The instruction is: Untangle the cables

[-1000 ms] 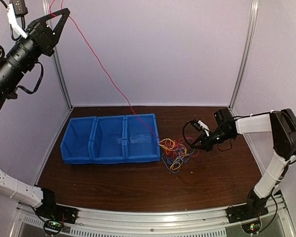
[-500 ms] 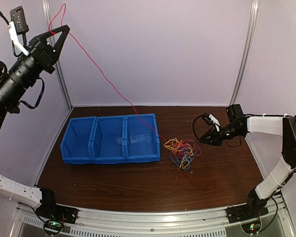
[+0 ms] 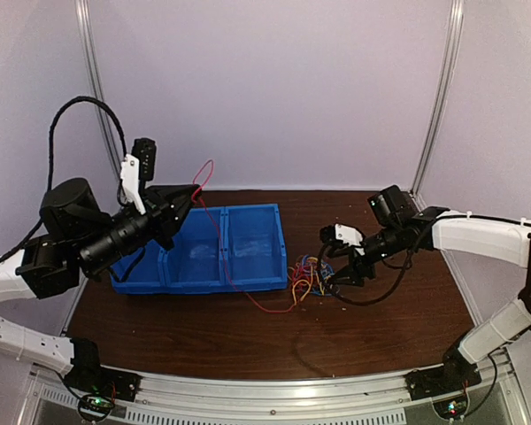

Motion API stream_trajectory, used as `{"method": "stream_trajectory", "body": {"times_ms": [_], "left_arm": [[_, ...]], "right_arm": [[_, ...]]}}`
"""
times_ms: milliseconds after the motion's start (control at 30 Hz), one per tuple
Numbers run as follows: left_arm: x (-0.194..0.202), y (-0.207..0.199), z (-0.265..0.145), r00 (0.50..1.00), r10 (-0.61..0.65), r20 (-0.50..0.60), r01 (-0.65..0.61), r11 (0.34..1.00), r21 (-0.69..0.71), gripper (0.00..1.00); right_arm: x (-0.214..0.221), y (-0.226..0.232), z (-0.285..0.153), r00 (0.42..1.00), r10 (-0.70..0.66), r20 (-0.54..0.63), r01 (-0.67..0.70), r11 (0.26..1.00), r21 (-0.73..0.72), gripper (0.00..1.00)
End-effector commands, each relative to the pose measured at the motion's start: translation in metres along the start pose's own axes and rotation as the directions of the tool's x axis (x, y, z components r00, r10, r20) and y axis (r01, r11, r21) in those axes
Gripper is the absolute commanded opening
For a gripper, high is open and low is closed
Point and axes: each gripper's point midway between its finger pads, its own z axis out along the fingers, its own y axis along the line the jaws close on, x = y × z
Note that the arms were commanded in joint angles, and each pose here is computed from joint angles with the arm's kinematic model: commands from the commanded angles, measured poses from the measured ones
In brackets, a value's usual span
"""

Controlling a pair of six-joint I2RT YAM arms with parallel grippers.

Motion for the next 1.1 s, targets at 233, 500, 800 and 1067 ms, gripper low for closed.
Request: {"method": "stream_trajectory", "body": {"times_ms": [233,500,800,1067], "left_arm": [[-0.033,0.026,-0.035,0.982,-0.125,0.142,0.134,0.989,-0.059,0.00],[-0.032,0.032,-0.045,0.979,-0.136,0.153,0.148,0.987,-0.067,0.00],[-0.035,0.036,-0.052,0.976,-0.145,0.160,0.157,0.985,-0.069,0.00],[-0.061,0.039,-0.062,0.975,-0.106,0.196,0.124,0.989,-0.083,0.00]], "right_arm": [[-0.009,-0.013,0.045,0.920,-0.326,-0.218,0.336,0.942,0.012,0.97],[0.009,-0.034,0.084,0.901,-0.321,-0.292,0.339,0.941,0.013,1.00],[0.032,-0.051,0.103,0.899,-0.272,-0.344,0.305,0.951,0.044,0.82],[0.072,-0.063,0.091,0.902,-0.168,-0.399,0.199,0.979,0.038,0.16]]}}
